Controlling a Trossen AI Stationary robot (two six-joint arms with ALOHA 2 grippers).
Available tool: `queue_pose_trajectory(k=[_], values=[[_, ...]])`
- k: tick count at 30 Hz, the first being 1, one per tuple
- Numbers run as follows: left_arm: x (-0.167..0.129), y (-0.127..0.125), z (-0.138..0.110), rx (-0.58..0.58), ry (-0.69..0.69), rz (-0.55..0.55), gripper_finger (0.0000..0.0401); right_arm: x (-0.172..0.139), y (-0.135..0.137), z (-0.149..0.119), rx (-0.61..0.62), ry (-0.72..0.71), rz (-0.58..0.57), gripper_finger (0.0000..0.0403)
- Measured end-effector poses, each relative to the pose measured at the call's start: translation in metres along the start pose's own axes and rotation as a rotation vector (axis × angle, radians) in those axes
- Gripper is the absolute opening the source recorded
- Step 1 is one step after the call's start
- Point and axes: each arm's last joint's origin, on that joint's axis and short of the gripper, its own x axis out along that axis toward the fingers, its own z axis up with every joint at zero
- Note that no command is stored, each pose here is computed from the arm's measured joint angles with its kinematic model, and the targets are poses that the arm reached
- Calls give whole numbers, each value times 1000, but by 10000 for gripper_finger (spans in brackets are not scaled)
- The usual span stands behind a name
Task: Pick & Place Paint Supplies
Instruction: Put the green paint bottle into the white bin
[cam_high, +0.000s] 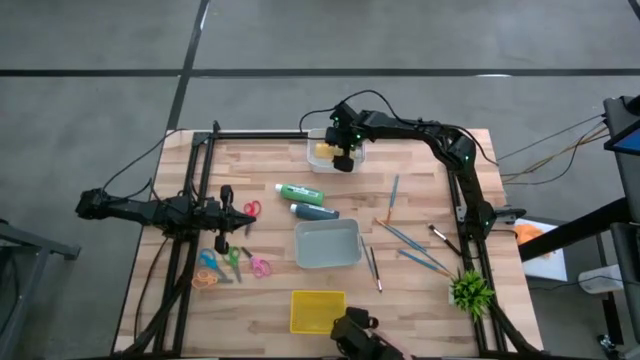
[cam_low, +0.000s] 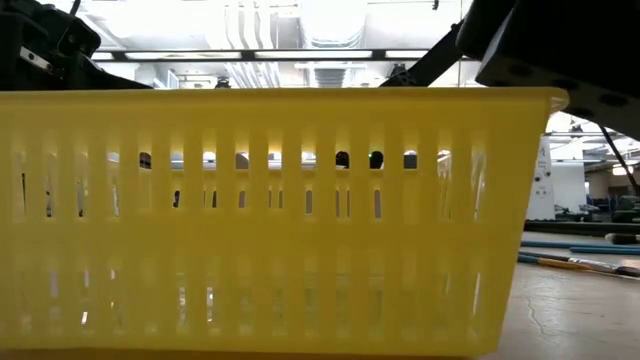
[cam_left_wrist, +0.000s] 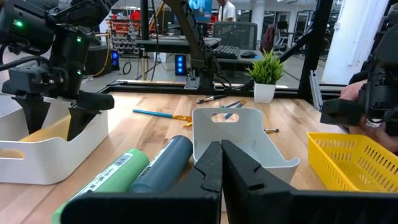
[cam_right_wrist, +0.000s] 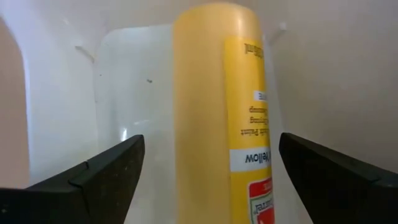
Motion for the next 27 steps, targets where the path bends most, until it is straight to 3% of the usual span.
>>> queue_pose_trajectory(k=[12,27], values=[[0,0,0,0,0,0,0,-3,0,1,-4,-3,-3,370],[0,0,0,0,0,0,0,-44,3,11,-11,-49,-4,370]])
